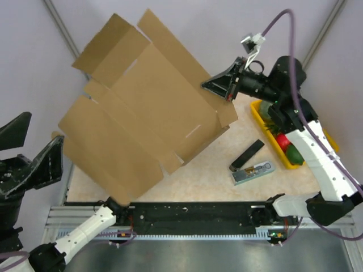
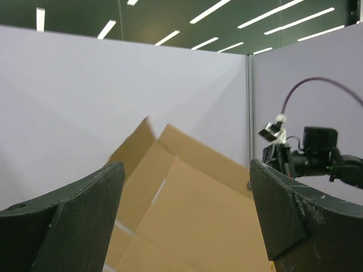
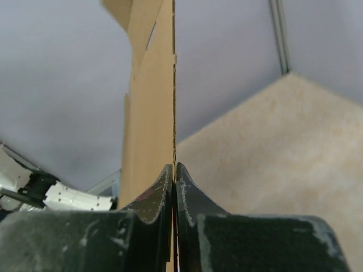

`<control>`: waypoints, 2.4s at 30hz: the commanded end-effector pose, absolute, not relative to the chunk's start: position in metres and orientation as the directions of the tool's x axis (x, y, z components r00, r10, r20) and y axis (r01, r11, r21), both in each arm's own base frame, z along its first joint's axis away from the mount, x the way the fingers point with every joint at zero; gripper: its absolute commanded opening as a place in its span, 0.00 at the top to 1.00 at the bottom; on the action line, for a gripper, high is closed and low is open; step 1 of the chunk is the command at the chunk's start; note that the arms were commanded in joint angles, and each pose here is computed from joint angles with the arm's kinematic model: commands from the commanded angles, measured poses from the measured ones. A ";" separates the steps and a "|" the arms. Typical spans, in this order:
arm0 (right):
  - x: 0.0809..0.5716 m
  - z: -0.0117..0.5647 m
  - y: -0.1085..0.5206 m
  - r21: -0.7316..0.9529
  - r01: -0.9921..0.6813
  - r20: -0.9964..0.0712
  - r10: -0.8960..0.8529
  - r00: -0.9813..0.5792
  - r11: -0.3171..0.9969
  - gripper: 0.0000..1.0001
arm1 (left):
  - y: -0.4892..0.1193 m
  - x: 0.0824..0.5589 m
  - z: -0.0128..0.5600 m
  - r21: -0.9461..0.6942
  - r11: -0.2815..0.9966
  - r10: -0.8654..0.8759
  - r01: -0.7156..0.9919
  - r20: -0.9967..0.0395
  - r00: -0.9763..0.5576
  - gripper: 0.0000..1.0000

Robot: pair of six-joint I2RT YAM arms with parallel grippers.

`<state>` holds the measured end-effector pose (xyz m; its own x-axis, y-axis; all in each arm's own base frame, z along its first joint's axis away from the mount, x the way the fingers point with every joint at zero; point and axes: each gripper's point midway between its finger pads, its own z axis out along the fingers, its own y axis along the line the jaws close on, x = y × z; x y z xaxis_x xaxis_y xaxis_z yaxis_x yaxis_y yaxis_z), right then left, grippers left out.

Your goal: Fold the paper box

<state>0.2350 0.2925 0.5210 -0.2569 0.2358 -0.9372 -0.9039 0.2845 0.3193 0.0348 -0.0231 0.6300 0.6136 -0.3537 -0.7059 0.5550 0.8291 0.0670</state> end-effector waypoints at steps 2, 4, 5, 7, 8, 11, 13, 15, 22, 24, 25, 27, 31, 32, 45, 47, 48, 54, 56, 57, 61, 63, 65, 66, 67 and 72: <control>0.285 0.402 0.286 0.577 -0.751 -0.816 0.176 -0.551 0.322 1.00 | -0.070 0.118 0.582 -0.108 0.827 -0.335 0.551 -0.882 0.331 0.08; 0.306 0.352 0.273 0.593 -0.702 -0.797 0.159 -0.583 0.395 1.00 | -0.096 0.155 0.543 -0.164 0.828 -0.316 0.536 -0.926 0.205 0.08; 0.324 0.338 0.261 0.587 -0.687 -0.800 0.175 -0.574 0.427 1.00 | -0.108 0.166 0.529 -0.165 0.824 -0.297 0.542 -0.941 0.164 0.08; 0.332 0.305 0.252 0.597 -0.682 -0.788 0.148 -0.597 0.422 1.00 | -0.134 0.199 0.484 -0.192 0.829 -0.251 0.525 -0.967 0.043 0.08; 0.337 0.287 0.249 0.618 -0.676 -0.767 0.120 -0.630 0.402 1.00 | -0.142 0.209 0.476 -0.197 0.830 -0.245 0.522 -0.969 0.025 0.08; 0.357 0.263 0.233 0.580 -0.690 -0.785 0.071 -0.615 0.433 1.00 | -0.175 0.242 0.441 -0.215 0.818 -0.210 0.533 -0.975 -0.071 0.08; 0.363 0.243 0.232 0.554 -0.717 -0.787 -0.017 -0.617 0.423 1.00 | -0.192 0.265 0.420 -0.228 0.813 -0.188 0.535 -0.974 -0.129 0.08; 0.367 0.243 0.235 0.536 -0.759 -0.793 -0.088 -0.603 0.370 1.00 | -0.207 0.278 0.412 -0.243 0.780 -0.191 0.576 -0.970 -0.151 0.10; 0.352 0.239 0.232 0.450 -0.847 -0.830 -0.216 -0.513 0.283 1.00 | -0.191 0.368 0.370 -0.300 0.666 -0.265 0.683 -0.951 -0.160 0.20; 0.349 0.242 0.233 0.439 -0.863 -0.842 -0.222 -0.492 0.251 1.00 | -0.197 0.378 0.376 -0.245 0.617 -0.212 0.748 -0.967 -0.142 0.19; 0.350 0.240 0.233 0.427 -0.869 -0.846 -0.230 -0.481 0.250 1.00 | -0.200 0.394 0.349 -0.238 0.615 -0.137 0.752 -0.971 -0.195 0.16; 0.351 0.238 0.231 0.418 -0.869 -0.843 -0.245 -0.480 0.264 1.00 | -0.210 0.405 0.355 -0.143 0.556 -0.058 0.819 -0.989 -0.133 0.12; 0.357 0.232 0.228 0.395 -0.873 -0.843 -0.265 -0.468 0.287 1.00 | -0.212 0.445 0.322 -0.148 0.552 0.026 0.821 -0.981 -0.194 0.16; 0.358 0.232 0.227 0.389 -0.874 -0.844 -0.268 -0.465 0.292 1.00 | -0.212 0.447 0.319 -0.161 0.547 0.033 0.821 -0.976 -0.214 0.18; 0.380 0.237 0.225 0.341 -0.870 -0.851 -0.277 -0.447 0.356 1.00 | -0.228 0.453 0.287 -0.224 0.350 0.042 0.909 -0.966 -0.254 0.50; 0.386 0.240 0.225 0.330 -0.870 -0.855 -0.275 -0.440 0.365 1.00 | -0.230 0.457 0.290 -0.215 0.331 0.040 0.919 -0.970 -0.242 0.57; 0.388 0.241 0.225 0.329 -0.869 -0.855 -0.274 -0.440 0.370 1.00 | -0.232 0.459 0.284 -0.267 0.329 0.028 0.906 -0.956 -0.292 0.59; 0.399 0.245 0.224 0.308 -0.858 -0.863 -0.259 -0.434 0.412 1.00 | -0.235 0.472 0.285 -0.255 0.333 0.008 0.908 -0.962 -0.273 0.70; 0.403 0.242 0.220 0.292 -0.843 -0.863 -0.254 -0.436 0.452 0.91 | -0.235 0.477 0.285 -0.227 0.362 0.003 0.904 -0.970 -0.245 0.76; 0.409 0.246 0.223 0.269 -0.847 -0.882 -0.237 -0.408 0.458 0.81 | -0.239 0.477 0.287 -0.191 0.369 0.012 0.910 -0.978 -0.210 0.81; 0.421 0.232 0.238 0.192 -0.836 -0.886 -0.275 -0.373 0.515 0.66 | -0.252 0.475 0.290 -0.068 0.363 0.040 0.929 -0.995 -0.089 0.89; 0.433 0.227 0.244 0.176 -0.816 -0.876 -0.290 -0.385 0.551 0.66 | -0.256 0.476 0.285 -0.066 0.343 0.042 0.937 -0.995 -0.085 0.89; 0.440 0.232 0.243 0.158 -0.804 -0.876 -0.295 -0.382 0.573 0.66 | -0.256 0.479 0.285 -0.058 0.341 0.051 0.938 -0.995 -0.080 0.91; 0.442 0.234 0.244 0.156 -0.808 -0.878 -0.295 -0.377 0.567 0.66 | -0.256 0.478 0.283 -0.051 0.337 0.057 0.940 -0.996 -0.074 0.92; 0.443 0.230 0.245 0.165 -0.808 -0.871 -0.301 -0.388 0.565 0.66 | -0.257 0.479 0.282 -0.046 0.337 0.060 0.941 -0.996 -0.070 0.97; 0.446 0.238 0.258 0.168 -0.826 -0.868 -0.316 -0.383 0.538 0.85 | -0.256 0.488 0.290 -0.033 0.376 0.043 0.926 -0.998 -0.053 1.00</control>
<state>0.4334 0.2496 0.2144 -0.4343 -0.3180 -0.8428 -0.8154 0.5364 0.2178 0.4764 -0.2570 0.2612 -0.1731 0.0676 -0.9826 0.9239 0.3569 -0.1383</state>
